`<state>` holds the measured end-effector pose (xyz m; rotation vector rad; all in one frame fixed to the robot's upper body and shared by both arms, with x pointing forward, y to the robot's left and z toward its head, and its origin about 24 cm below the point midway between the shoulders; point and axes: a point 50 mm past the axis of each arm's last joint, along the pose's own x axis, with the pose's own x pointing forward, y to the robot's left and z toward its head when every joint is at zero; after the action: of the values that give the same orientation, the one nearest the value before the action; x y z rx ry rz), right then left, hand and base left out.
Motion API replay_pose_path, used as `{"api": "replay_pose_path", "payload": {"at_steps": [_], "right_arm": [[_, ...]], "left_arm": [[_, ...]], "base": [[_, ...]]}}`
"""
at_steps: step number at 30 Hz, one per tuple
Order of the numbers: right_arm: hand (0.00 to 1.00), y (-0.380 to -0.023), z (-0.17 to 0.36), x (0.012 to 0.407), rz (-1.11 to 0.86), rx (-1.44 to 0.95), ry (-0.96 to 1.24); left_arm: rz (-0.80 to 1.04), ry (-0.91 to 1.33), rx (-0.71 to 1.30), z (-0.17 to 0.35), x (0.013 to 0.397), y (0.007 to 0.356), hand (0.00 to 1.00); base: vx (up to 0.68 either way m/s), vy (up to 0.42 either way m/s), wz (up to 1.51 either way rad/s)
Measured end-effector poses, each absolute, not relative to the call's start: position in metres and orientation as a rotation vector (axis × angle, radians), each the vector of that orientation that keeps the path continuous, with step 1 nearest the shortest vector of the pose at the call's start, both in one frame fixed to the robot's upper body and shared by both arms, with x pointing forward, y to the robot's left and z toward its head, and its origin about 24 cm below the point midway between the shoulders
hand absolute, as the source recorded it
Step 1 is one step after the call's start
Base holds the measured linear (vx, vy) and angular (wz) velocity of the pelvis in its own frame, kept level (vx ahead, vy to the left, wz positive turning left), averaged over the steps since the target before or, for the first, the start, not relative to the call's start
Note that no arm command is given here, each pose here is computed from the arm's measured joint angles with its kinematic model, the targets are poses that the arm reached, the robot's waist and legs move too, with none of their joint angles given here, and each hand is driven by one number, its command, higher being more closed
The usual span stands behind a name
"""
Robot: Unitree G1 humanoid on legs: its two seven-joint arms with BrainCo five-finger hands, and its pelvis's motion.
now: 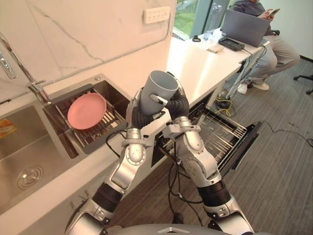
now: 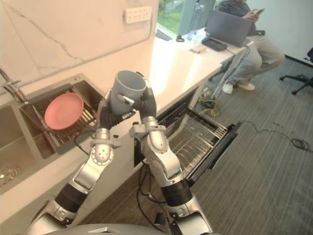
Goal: Walk over to the sink, pick up the cup, carry it to the dishwasher, place the cup inside the dishwasher, then close the dishwasher door
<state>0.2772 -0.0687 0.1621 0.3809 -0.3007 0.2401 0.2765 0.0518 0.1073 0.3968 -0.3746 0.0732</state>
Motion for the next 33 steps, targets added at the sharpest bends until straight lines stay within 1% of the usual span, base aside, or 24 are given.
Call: {"api": "replay_pose_path", "payload": {"at_steps": [7, 14, 15, 33], "right_arm": [[1.00, -0.069, 0.167, 0.280, 0.277, 0.316, -0.316], [1.00, -0.069, 0.167, 0.280, 0.278, 0.315, -0.315], [1.00, -0.069, 0.167, 0.280, 0.277, 0.314, -0.315], [1.00, -0.071, 0.178, 0.283, 0.256, 0.301, -0.372]], "left_arm": [[0.086, -0.377, 0.401, 0.107, 0.276, 0.053, 1.00], [0.091, -0.375, 0.396, 0.106, 0.276, 0.053, 1.00], [0.090, -0.373, 0.393, 0.106, 0.276, 0.053, 0.00], [0.072, -0.313, 0.350, 0.098, 0.275, 0.052, 0.00]], "base": [[0.00, 0.000, 0.00], [0.00, 0.000, 0.00], [0.00, 0.000, 0.00], [0.00, 0.000, 0.00]]}}
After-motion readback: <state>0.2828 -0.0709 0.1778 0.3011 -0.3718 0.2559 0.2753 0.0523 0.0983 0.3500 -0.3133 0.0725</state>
